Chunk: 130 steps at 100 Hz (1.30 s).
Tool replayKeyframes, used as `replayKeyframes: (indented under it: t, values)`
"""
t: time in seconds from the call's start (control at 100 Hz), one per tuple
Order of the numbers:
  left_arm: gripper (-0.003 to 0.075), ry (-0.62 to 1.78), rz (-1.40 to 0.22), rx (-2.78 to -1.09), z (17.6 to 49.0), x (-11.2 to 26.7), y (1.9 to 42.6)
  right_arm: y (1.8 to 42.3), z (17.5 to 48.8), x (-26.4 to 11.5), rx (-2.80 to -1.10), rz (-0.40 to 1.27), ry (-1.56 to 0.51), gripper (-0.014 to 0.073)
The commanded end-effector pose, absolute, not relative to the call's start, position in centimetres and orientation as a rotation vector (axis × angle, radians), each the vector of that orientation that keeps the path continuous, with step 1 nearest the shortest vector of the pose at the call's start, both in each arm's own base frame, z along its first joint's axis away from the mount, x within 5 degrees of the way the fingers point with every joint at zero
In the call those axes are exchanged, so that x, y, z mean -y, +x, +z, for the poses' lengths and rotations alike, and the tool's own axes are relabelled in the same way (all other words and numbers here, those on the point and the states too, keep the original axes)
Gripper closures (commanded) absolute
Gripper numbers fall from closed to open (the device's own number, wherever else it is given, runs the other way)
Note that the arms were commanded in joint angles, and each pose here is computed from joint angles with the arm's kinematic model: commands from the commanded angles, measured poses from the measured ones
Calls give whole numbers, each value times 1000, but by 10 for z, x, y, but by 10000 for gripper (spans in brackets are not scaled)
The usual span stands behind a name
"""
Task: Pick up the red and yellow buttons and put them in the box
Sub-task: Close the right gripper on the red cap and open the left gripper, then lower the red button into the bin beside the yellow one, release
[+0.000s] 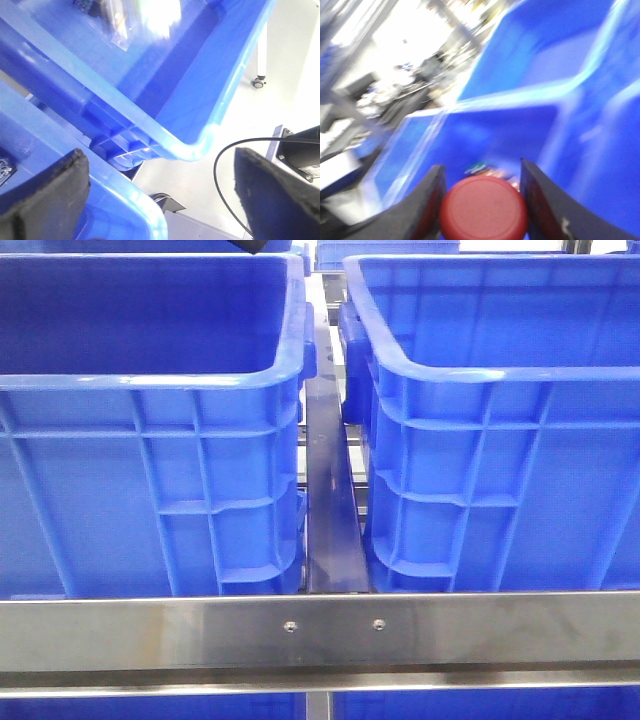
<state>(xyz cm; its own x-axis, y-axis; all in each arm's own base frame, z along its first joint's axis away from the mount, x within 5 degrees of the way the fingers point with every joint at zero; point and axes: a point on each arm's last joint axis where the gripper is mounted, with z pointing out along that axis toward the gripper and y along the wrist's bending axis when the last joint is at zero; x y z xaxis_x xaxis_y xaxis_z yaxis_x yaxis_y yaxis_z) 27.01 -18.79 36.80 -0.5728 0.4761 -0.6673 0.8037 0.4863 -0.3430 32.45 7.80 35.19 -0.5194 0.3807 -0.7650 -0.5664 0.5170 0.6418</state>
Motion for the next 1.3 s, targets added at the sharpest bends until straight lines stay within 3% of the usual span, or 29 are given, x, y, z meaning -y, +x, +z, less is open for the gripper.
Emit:
replayKeyframes:
  t: [0.0,0.27,0.46,0.8,1.1,1.19,1.29]
  values:
    - [155,1027,-942,-2140,395,189,259,322,376,-60,-1649,1049,-227,399]
    - [155,1027,-942,-2140,395,189,259,339,362,-22,-1703,436,-328,399]
    - [155,1027,-942,-2140,395,189,259,356,343,-2,-1773,140,-290,399]
    - [155,1026,-944,-2140,395,189,259,402,276,10,-1960,81,-214,399]
    - [155,1021,-965,-2136,396,190,258,431,256,13,-1985,82,-202,396]
    - [155,1022,-965,-2137,396,190,258,432,253,14,-1994,71,-193,337]
    - [155,1020,-970,-2136,396,190,258,432,253,16,-1997,60,-184,181]
